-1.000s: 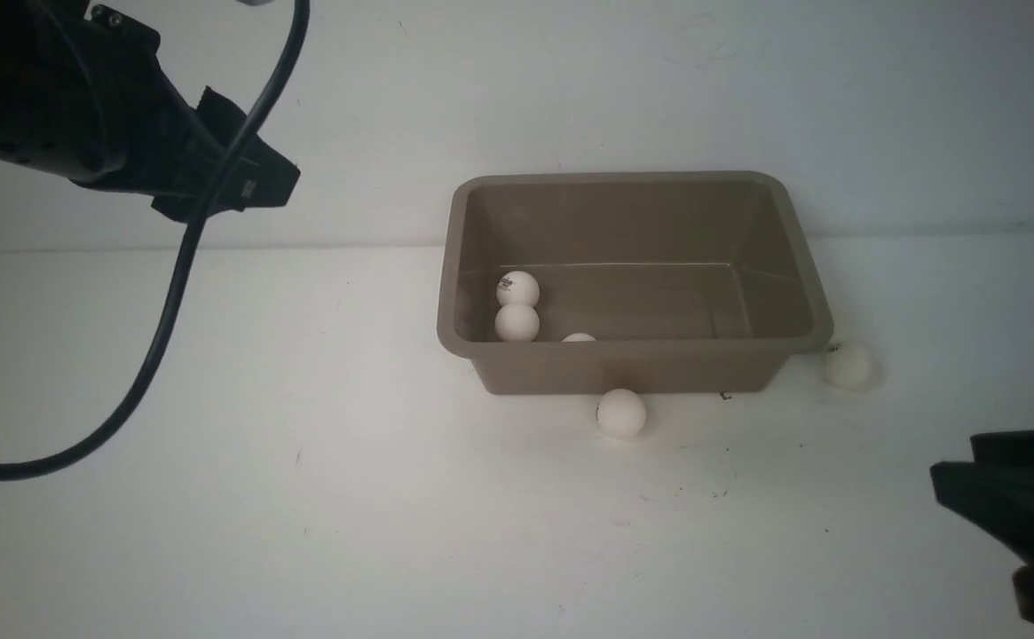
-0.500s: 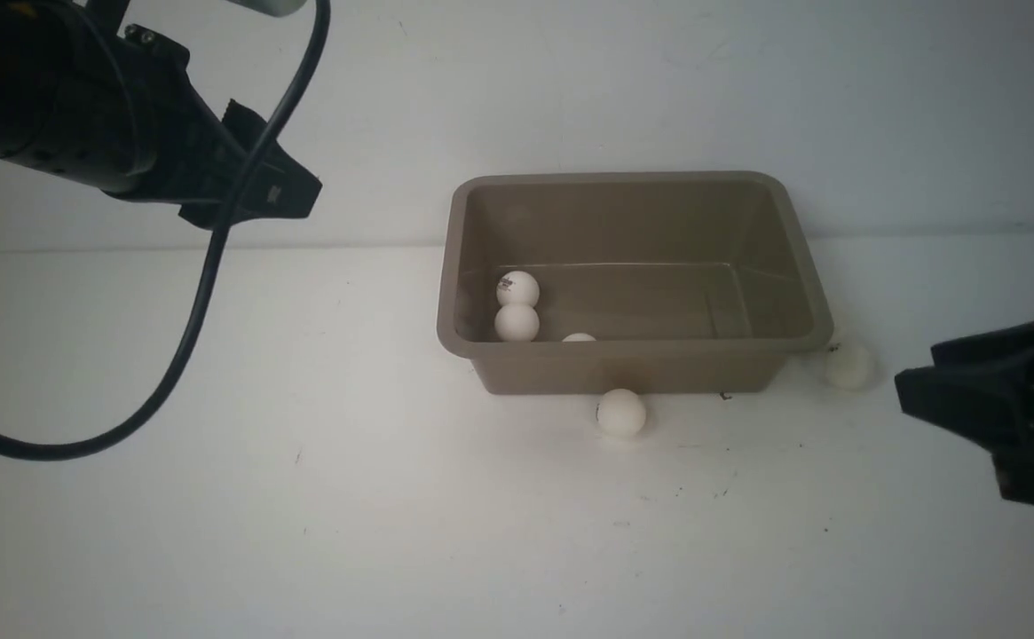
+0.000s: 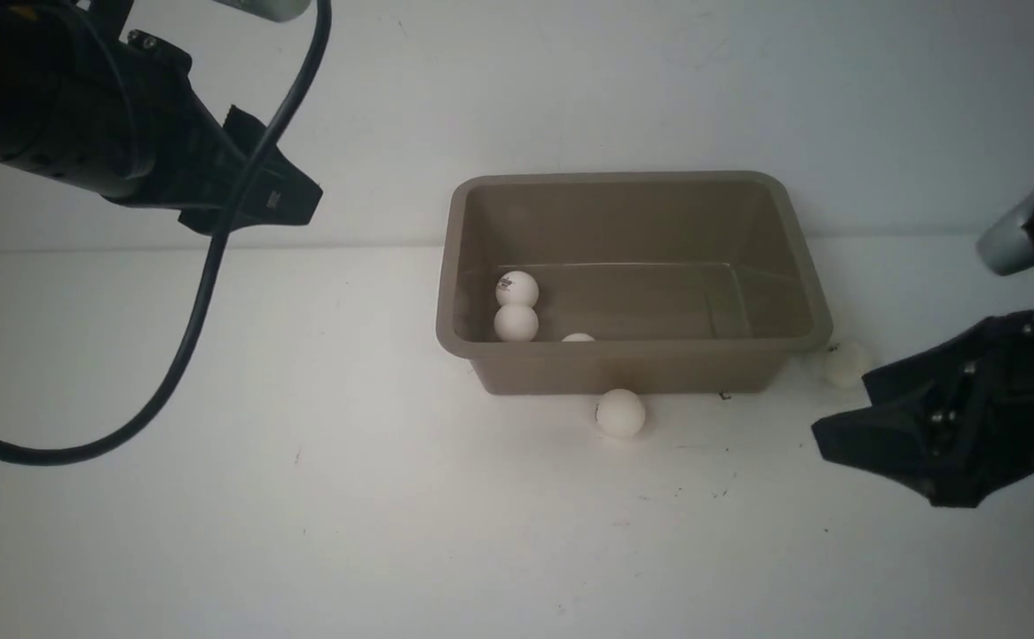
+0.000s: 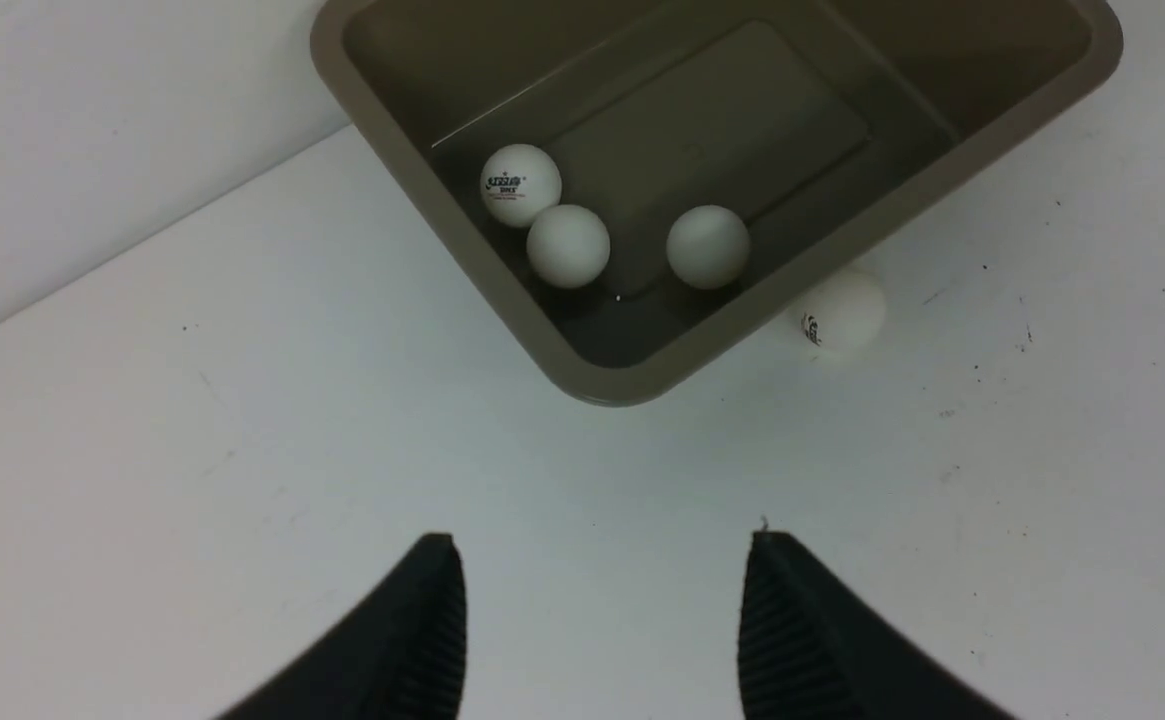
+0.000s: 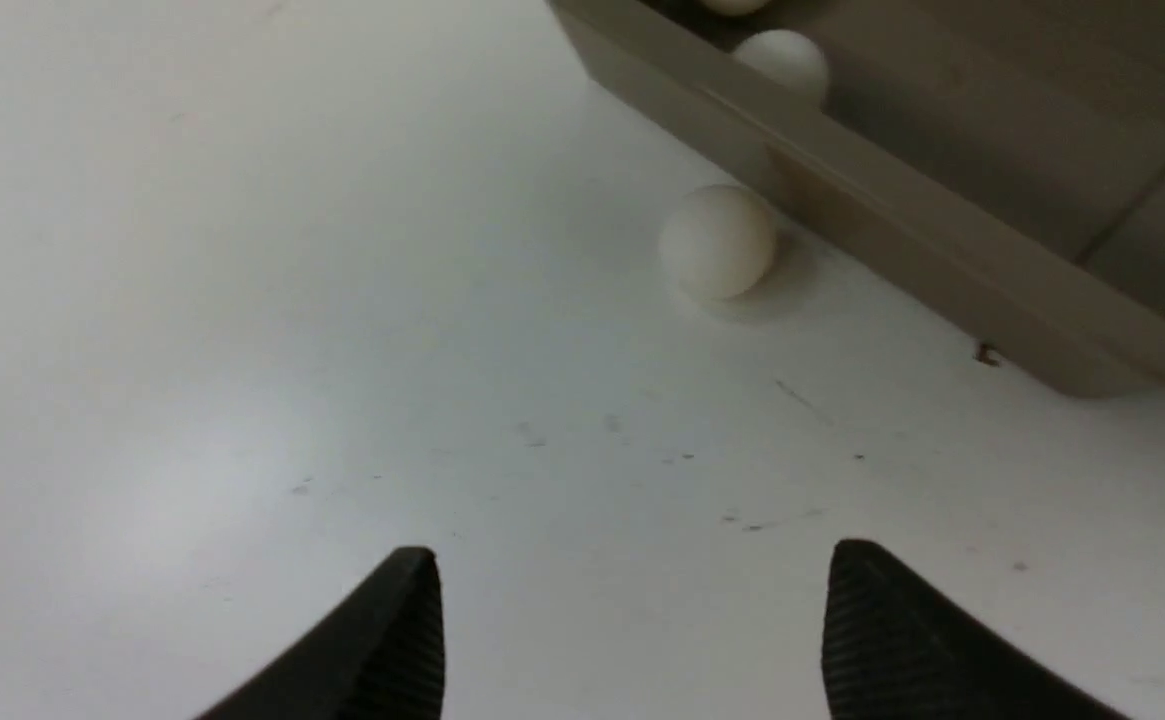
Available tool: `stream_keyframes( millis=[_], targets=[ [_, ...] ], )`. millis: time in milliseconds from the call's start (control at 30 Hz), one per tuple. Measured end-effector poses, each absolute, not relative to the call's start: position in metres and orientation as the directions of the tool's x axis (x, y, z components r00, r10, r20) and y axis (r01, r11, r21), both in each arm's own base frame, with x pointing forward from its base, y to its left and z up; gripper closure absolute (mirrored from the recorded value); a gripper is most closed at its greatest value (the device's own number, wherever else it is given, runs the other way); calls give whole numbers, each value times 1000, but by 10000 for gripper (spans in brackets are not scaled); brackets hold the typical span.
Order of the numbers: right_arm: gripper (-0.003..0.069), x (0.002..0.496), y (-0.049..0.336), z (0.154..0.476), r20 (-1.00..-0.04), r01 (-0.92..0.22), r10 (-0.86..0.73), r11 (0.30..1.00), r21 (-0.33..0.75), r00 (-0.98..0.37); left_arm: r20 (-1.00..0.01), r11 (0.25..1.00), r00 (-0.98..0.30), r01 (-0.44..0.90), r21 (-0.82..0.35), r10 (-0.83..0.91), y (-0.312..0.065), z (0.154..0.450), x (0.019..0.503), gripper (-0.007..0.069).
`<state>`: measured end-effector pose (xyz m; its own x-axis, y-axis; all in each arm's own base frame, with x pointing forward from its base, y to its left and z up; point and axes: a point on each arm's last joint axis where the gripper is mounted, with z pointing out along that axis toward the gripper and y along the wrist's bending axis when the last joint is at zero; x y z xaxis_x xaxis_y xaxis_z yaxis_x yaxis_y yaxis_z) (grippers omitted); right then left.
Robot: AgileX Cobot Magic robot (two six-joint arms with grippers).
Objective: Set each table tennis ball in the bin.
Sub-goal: Use the right arm to clamp the table tennis ball closest to it
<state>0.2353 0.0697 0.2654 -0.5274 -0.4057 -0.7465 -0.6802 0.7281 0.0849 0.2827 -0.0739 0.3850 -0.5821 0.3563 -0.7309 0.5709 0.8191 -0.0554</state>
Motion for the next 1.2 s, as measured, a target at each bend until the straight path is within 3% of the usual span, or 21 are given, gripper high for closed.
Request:
stream_keyframes(
  millis=[133,400,633,833,1200],
  targets=[
    [198,242,60,264,-732,-602,-399,798,19,-553,-730,818,-583,572,-57,357,-74,385,282,284],
    [198,247,50,268,-704,-455,-306,890,28,-641,-729,818,-584,572,-58,357,-74,385,282,284],
    [198,265,47,286,-676,-404,-294,915,6,-676,-729,818,-584,572,-58,357,-74,385,282,284],
    [214,284,43,267,-556,-378,-317,926,-7,-768,-722,815,-590,576,-64,361,-74,384,281,284],
    [227,329,45,253,-520,-370,-324,929,-17,-790,-721,814,-591,577,-65,362,-74,384,281,284]
  ],
)
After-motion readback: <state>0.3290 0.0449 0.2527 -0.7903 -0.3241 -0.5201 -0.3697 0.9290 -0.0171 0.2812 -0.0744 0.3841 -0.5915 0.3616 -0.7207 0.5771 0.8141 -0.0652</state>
